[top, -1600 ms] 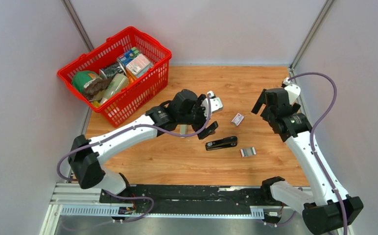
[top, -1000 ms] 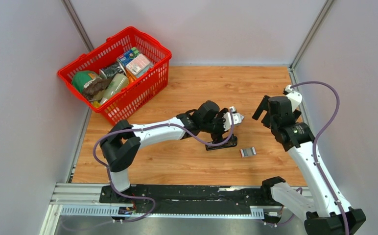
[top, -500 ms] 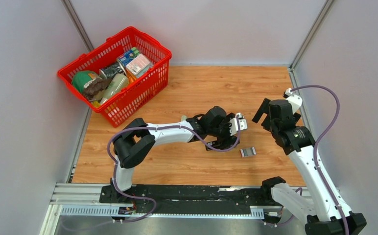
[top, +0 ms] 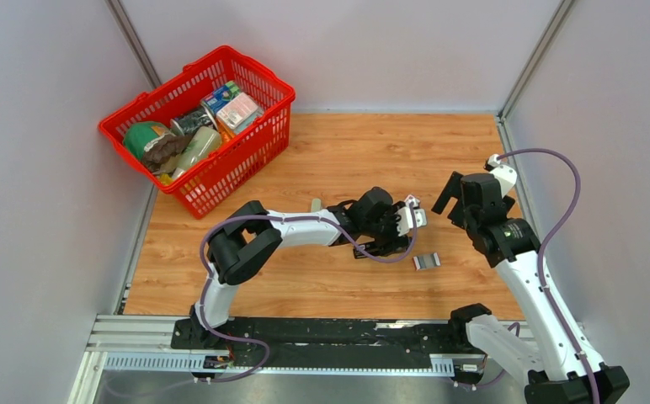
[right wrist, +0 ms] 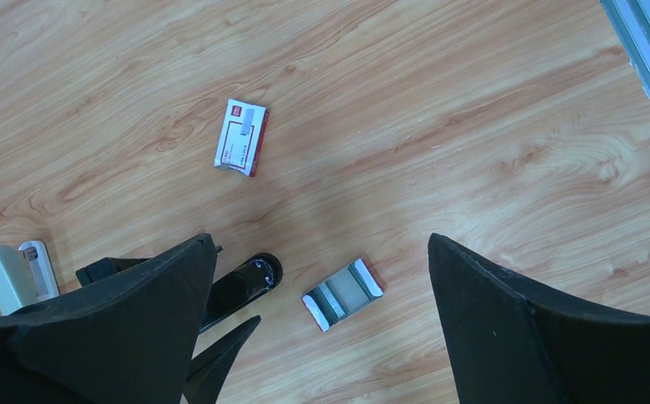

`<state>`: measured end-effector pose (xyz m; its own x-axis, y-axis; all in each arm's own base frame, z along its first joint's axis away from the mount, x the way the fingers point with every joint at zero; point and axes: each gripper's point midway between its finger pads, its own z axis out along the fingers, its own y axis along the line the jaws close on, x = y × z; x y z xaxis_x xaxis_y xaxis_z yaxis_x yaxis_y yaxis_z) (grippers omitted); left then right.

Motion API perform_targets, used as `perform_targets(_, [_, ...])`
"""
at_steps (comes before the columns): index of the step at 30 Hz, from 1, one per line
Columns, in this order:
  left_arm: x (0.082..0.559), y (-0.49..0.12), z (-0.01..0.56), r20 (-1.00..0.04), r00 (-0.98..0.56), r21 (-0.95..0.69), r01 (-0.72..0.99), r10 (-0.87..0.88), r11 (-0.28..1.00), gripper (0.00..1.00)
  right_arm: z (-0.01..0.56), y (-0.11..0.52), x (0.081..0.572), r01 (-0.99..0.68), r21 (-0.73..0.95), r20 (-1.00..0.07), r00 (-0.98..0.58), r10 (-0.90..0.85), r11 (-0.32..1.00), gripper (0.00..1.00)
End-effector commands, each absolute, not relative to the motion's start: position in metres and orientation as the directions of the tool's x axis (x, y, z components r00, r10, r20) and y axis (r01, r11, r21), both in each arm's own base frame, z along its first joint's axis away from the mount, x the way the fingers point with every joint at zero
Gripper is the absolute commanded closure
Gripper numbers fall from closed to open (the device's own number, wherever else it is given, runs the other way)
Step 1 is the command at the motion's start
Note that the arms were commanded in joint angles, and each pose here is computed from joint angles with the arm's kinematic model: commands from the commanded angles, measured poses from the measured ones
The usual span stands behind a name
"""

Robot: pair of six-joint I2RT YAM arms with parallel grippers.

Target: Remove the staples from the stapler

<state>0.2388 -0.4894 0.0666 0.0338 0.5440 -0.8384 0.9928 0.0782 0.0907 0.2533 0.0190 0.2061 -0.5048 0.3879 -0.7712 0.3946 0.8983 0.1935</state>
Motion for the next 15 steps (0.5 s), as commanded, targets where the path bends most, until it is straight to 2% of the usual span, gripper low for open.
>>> perform_targets(1, [0.245, -0.504, 0.083, -0.857, 0.089, 0.138, 0.989, 0.507, 0.059, 0.28, 0.212, 0.023, 0.261, 0.381, 0.228, -0.784, -0.474, 0.401, 0.896, 0.0])
perform_targets(15, [0.244, -0.5, 0.068, -0.84, 0.07, 0.119, 0.991, 0.537, 0.056, 0.36, 0.208, 0.024, 0.259, 0.378, 0.231, -0.777, -0.483, 0.404, 0.897, 0.0])
